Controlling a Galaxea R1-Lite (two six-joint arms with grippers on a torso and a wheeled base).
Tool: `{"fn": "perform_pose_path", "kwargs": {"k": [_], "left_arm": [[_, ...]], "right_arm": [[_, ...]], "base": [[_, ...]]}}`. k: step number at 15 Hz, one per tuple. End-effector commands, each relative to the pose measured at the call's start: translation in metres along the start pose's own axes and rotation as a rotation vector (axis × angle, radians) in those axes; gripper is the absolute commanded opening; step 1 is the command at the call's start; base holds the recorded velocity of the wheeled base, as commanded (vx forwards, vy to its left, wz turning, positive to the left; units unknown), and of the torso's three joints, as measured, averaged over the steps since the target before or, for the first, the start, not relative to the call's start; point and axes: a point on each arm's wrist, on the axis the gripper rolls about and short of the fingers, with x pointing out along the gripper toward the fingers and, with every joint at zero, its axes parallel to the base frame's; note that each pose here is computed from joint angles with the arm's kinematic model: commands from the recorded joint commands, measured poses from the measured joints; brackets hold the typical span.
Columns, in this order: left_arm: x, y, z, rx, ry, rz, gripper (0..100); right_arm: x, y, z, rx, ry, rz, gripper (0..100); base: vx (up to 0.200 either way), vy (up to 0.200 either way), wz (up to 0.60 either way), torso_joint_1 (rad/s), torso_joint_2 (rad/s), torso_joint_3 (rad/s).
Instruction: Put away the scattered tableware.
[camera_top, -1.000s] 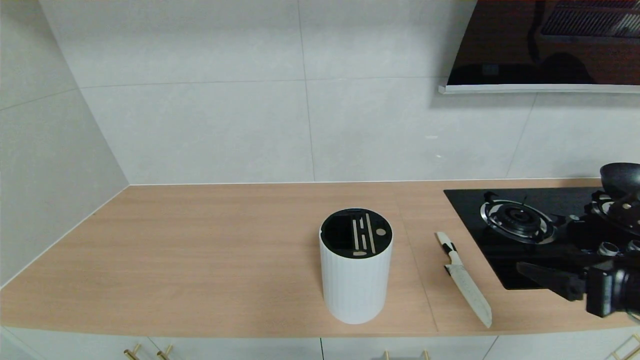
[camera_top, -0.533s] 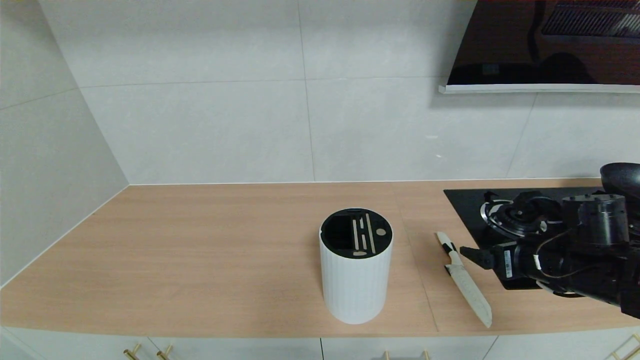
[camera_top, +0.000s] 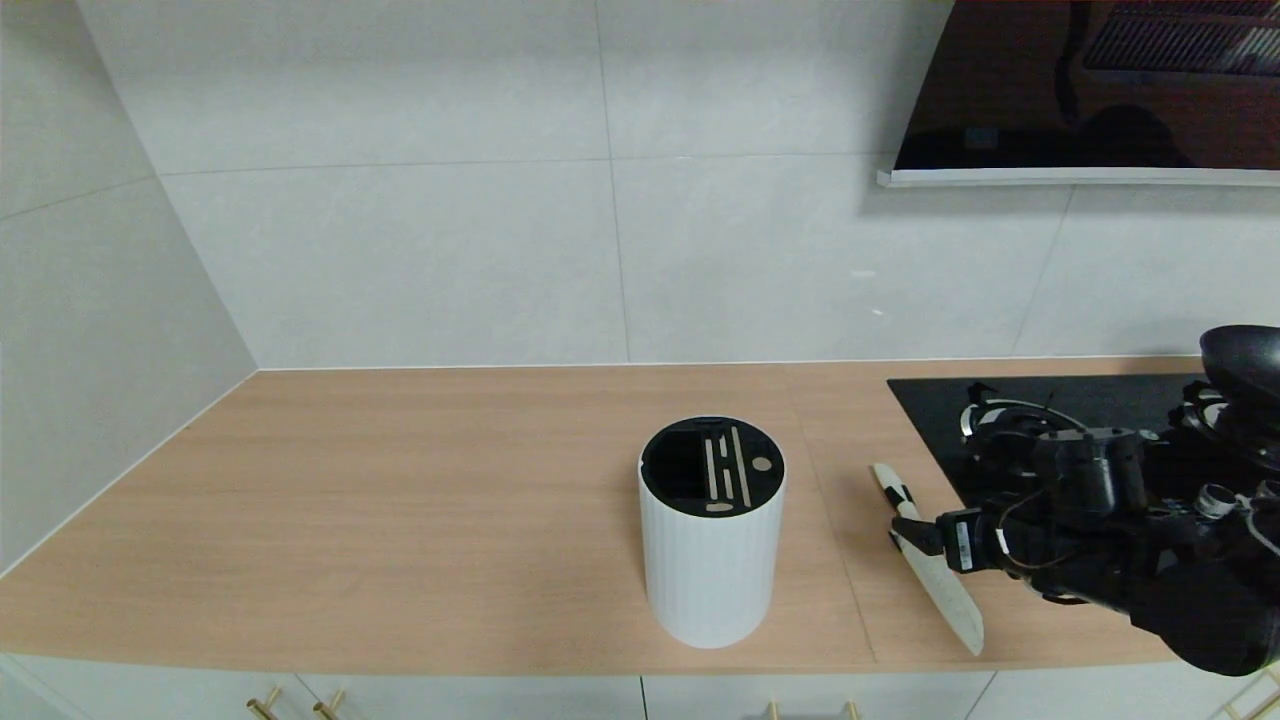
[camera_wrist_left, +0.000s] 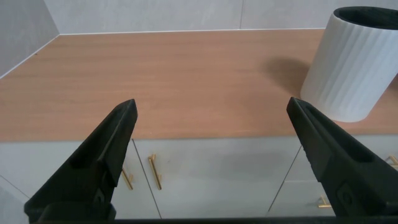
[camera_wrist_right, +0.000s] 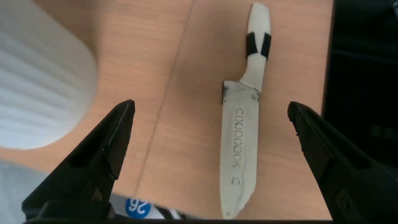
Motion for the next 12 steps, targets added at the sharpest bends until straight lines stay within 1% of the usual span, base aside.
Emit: {"fn": "perform_pose_path", "kwargs": {"k": [1, 3, 5, 8, 12], "left_arm": [[0.000, 0.000, 0.000, 0.000, 0.001, 0.000, 100], [0.000, 0.000, 0.000, 0.000, 0.002, -0.002, 100], [0.000, 0.000, 0.000, 0.000, 0.001, 0.000, 100], [0.000, 0.000, 0.000, 0.000, 0.001, 0.000, 100], [0.000, 0.000, 0.000, 0.000, 0.001, 0.000, 100]], "right_arm": [[0.029, -0.001, -0.028, -0.003, 0.072, -0.043, 100], [0.041, -0.002, -0.032, -0.001, 0.041, -0.055, 100], [0.051, -0.003, -0.036, 0.001, 0.043, -0.083, 100], [0.068, -0.004, -0.048, 0.002, 0.073, -0.125, 100], [0.082, -0.011, -0.052, 0.010, 0.028, -0.172, 100]], "base": [[0.000, 0.000, 0.00, 0.000, 0.00, 0.000], [0.000, 0.000, 0.00, 0.000, 0.00, 0.000], [0.000, 0.000, 0.00, 0.000, 0.00, 0.000], [0.000, 0.000, 0.00, 0.000, 0.00, 0.000], [0.000, 0.000, 0.00, 0.000, 0.00, 0.000]]}}
